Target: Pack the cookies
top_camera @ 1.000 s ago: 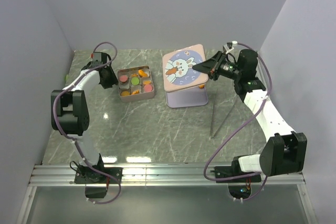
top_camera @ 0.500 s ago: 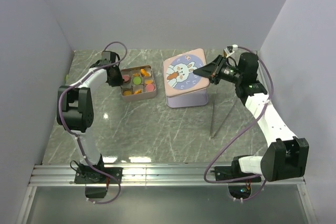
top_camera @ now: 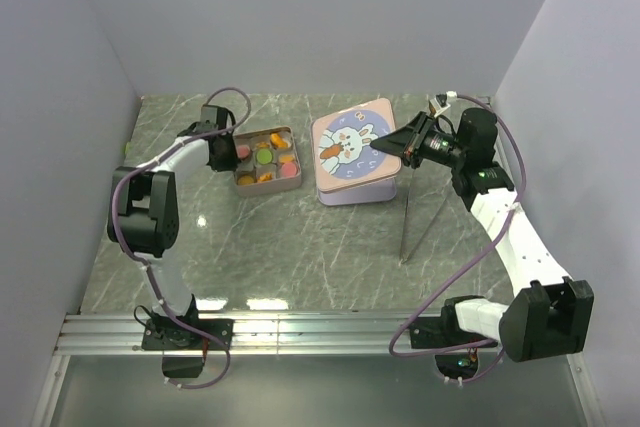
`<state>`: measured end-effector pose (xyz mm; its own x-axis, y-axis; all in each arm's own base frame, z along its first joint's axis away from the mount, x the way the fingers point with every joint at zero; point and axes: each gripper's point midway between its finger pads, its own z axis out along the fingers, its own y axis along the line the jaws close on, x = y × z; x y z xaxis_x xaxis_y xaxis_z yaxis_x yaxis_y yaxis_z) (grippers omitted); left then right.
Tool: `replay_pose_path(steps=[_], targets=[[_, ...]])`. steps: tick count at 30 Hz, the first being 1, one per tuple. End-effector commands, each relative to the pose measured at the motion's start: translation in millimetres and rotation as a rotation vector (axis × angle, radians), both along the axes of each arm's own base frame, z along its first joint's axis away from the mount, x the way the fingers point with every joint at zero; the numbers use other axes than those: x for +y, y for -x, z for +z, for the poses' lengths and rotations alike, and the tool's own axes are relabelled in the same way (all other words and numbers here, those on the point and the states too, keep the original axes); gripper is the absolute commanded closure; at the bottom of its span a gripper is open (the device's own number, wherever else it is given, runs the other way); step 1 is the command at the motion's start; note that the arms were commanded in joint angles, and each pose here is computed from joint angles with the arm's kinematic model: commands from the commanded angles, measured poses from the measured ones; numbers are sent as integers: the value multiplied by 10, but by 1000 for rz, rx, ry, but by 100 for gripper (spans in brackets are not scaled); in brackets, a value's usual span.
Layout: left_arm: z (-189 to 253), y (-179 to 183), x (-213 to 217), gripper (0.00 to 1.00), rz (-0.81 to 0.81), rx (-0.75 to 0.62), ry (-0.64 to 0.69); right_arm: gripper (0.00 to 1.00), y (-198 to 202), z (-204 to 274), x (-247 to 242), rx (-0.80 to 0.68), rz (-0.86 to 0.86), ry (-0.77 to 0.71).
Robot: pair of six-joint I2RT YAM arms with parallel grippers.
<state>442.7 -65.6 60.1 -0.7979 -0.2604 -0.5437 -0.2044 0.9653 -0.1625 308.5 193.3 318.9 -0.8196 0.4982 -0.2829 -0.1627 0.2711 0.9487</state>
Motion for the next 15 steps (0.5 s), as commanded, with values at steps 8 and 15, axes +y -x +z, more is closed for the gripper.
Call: replay_pose_path(steps=[8,15], targets=[[100,745,-444,99,-144,28,-7,100,140,188,-28,-84,7,-8],[153,1298,-761,99,-125,26,82,100,210,49,-17,-68,3,-17]])
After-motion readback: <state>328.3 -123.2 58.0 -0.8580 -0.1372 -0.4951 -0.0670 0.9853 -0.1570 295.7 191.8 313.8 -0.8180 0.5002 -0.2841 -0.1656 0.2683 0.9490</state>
